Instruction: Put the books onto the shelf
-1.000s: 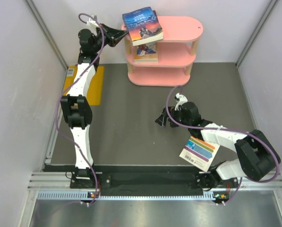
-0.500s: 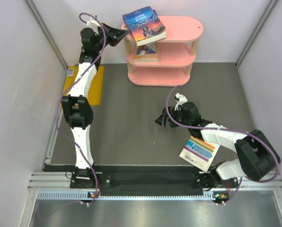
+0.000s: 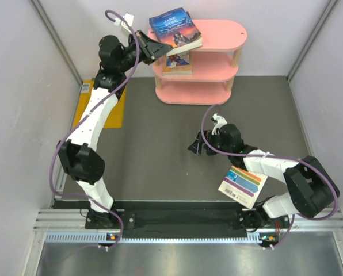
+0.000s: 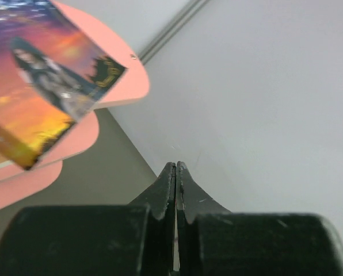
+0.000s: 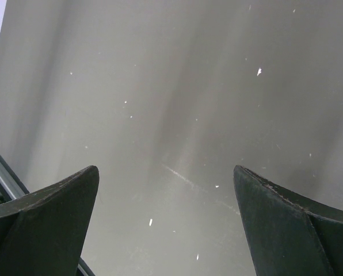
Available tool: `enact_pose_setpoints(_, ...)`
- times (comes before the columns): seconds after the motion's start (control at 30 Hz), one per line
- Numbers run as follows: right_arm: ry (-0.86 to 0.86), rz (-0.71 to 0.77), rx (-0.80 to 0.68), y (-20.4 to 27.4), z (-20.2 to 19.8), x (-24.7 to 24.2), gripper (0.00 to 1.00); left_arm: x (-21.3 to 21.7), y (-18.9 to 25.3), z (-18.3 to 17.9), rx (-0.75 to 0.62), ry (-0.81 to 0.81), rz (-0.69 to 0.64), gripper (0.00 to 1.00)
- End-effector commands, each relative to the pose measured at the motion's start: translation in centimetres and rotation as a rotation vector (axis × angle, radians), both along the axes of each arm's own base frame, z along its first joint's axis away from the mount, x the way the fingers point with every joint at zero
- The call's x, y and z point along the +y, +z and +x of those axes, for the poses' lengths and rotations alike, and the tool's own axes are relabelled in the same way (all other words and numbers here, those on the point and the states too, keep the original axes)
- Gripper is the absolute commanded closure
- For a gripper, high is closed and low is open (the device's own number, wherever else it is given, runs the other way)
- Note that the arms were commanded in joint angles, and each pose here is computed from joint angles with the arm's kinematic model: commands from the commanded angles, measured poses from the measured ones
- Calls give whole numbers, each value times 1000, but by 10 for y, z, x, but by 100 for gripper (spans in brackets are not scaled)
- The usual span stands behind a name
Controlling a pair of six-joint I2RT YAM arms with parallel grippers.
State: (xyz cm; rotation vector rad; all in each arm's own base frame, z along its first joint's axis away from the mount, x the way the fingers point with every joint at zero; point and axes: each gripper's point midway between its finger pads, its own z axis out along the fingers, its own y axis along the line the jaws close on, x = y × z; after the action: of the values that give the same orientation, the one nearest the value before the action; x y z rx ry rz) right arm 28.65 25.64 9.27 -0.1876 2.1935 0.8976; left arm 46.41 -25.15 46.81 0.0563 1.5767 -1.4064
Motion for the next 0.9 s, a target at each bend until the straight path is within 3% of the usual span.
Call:
enact_pose_setpoints(0.0,24,44,-47,17,6,14,0,-2,1,-15,-30,15,54,100)
enact_pose_setpoints(0.53,25,38,-30,13,6,15,0,-20,-41,0,43,97,204,100)
enact_pose_setpoints(0.87,26,40,-30,13,5,14,0,-21,-33,30,59,180,218,100)
